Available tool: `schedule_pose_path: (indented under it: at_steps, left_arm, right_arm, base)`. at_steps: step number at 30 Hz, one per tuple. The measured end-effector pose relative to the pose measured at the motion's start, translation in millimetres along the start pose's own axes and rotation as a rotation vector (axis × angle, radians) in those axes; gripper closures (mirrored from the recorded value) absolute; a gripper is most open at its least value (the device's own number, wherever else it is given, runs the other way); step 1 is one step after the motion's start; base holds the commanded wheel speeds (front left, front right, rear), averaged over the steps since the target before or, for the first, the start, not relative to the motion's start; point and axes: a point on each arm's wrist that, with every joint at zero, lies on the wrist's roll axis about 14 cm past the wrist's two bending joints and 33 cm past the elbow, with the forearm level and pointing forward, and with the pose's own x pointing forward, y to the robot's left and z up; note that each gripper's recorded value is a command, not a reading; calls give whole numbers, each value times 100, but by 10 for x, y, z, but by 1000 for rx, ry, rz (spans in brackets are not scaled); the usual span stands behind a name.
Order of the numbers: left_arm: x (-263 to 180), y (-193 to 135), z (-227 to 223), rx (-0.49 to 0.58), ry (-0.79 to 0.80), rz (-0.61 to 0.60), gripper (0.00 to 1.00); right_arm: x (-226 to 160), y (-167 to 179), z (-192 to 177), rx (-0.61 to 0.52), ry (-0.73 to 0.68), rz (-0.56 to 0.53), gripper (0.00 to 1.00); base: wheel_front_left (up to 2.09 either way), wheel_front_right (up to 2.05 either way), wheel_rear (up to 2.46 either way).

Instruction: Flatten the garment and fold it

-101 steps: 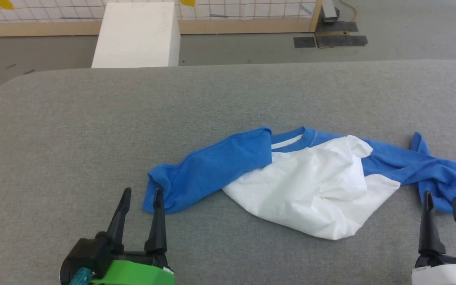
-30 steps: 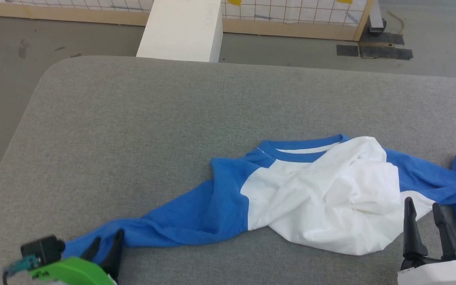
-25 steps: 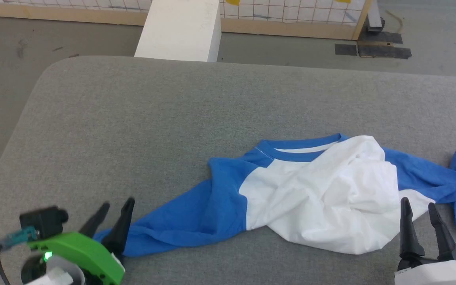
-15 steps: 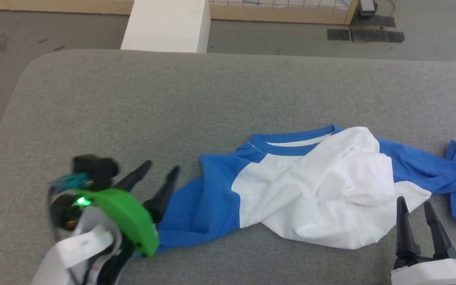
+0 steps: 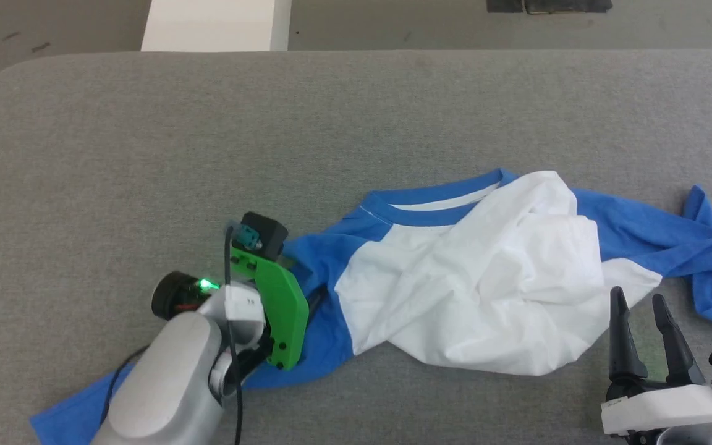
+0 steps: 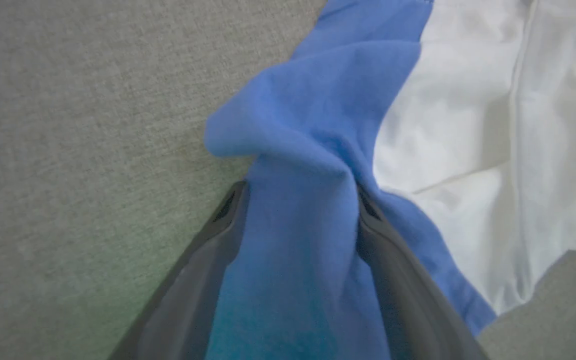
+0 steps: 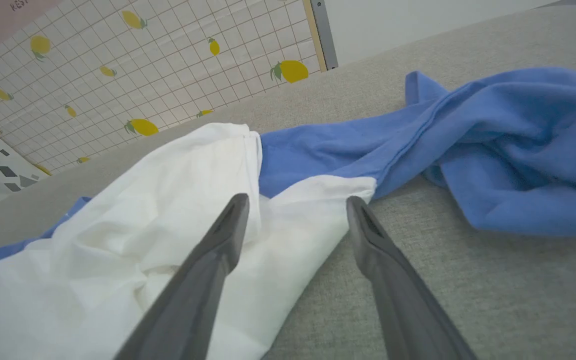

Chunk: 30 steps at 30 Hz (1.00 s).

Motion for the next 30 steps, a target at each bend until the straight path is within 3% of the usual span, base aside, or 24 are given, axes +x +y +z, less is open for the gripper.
schedule_pose_path:
  at_steps: [1,2,3,9,13,18,24,25,26,30]
  left_arm:
    - [39,10,-6,6,12,1,0]
    - [69,14,-12,11,24,-1,55]
    - [100,6,-5,15,31,-8,100]
    - [146,-106,82,10,-14,-59,100]
    - [58,-57,385,32,-172,-43,100]
    - [-238,410,1015,79,-438,111,100]
    - [-229,785,805,22,-424,221,100]
    - [-196,799,718,-17,-414,222,6]
    - [-164,801,635,-40,-401,222,0]
    - [-100,718,482,-141,-422,199,0]
  right_arm:
    - [-6,-19,-7,0,2,-6,0]
    - [-13,-39,-13,-1,4,-12,0]
    - [-21,-61,-20,-2,6,-19,0]
    - [-44,-131,9,-5,-2,-40,0]
    - [-37,-104,33,-4,-10,-32,0]
    - [-10,-63,40,-5,-13,-19,0]
    - [14,-65,10,-13,-3,-18,0]
    - [19,-63,-1,-13,0,-17,0]
    - [22,-60,-9,-14,2,-16,0]
    - [38,-41,-35,-14,12,-10,0]
  base:
    - [0,0,0]
    - [0,0,0]
    - [0,0,0]
    - [0,0,0]
    - [0,0,0]
    - [0,0,0]
    - [0,0,0]
    - [0,0,0]
    - [0,0,0]
    - [0,0,0]
